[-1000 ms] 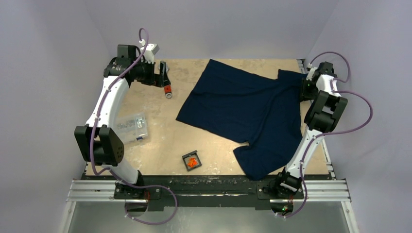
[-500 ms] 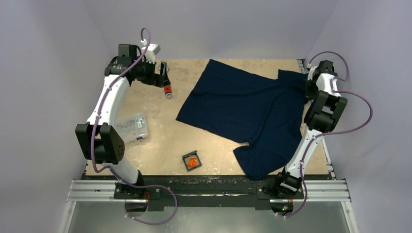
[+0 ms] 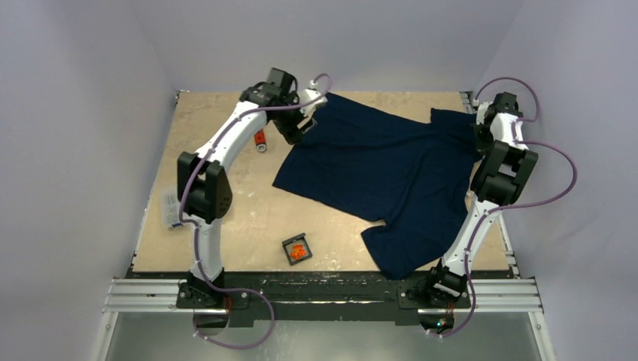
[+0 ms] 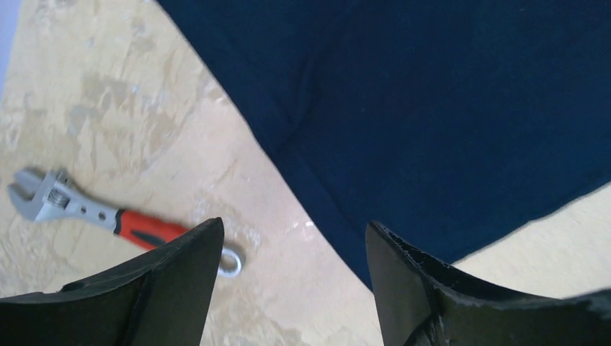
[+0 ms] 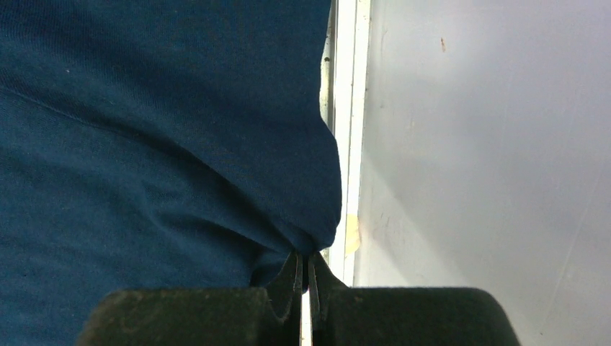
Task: Remove the brooch from the garment
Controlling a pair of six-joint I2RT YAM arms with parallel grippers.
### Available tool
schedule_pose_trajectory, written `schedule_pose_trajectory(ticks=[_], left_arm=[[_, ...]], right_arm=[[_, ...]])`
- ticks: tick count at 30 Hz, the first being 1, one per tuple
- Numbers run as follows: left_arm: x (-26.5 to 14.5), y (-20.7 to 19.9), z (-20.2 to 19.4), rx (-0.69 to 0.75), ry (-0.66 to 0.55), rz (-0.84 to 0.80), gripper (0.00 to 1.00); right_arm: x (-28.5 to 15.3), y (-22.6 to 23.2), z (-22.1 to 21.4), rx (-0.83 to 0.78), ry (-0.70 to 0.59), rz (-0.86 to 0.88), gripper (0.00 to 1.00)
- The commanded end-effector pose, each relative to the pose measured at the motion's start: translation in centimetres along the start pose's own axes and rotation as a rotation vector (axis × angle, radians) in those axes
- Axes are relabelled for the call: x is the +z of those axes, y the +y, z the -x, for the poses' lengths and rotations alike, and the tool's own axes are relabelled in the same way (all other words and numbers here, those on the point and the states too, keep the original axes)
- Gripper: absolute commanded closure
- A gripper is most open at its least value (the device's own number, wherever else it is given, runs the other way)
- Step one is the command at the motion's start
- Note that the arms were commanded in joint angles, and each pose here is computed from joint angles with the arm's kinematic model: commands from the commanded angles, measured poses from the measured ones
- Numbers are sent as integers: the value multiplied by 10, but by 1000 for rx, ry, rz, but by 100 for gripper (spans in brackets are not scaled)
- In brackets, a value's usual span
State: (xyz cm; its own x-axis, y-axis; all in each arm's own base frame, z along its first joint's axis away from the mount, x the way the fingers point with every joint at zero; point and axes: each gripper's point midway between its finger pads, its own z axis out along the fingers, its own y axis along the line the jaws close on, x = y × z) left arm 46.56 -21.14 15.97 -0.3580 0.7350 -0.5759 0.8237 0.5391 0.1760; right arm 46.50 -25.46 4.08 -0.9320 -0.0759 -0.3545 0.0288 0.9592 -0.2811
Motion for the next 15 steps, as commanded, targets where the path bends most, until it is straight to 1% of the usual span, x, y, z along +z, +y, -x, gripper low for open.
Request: schedule_pose_trajectory(ticks=[1, 4, 8, 13, 15], left_arm=[[37, 29, 11, 149, 56, 139, 29], [64, 32, 6, 251, 128, 182, 29], [90, 31, -8, 384, 193, 217, 27], [107, 31, -37, 505, 300, 209, 23], [111, 31, -46, 558, 320, 208, 22]], right_arm=[[-19, -11, 10, -13, -40, -30, 100], [-21, -10, 11, -11, -47, -23, 100], [-20, -8, 12, -9, -50, -14, 100], [-20, -6, 12, -13, -48, -5, 100], [-19, -6, 11, -18, -46, -8, 100]])
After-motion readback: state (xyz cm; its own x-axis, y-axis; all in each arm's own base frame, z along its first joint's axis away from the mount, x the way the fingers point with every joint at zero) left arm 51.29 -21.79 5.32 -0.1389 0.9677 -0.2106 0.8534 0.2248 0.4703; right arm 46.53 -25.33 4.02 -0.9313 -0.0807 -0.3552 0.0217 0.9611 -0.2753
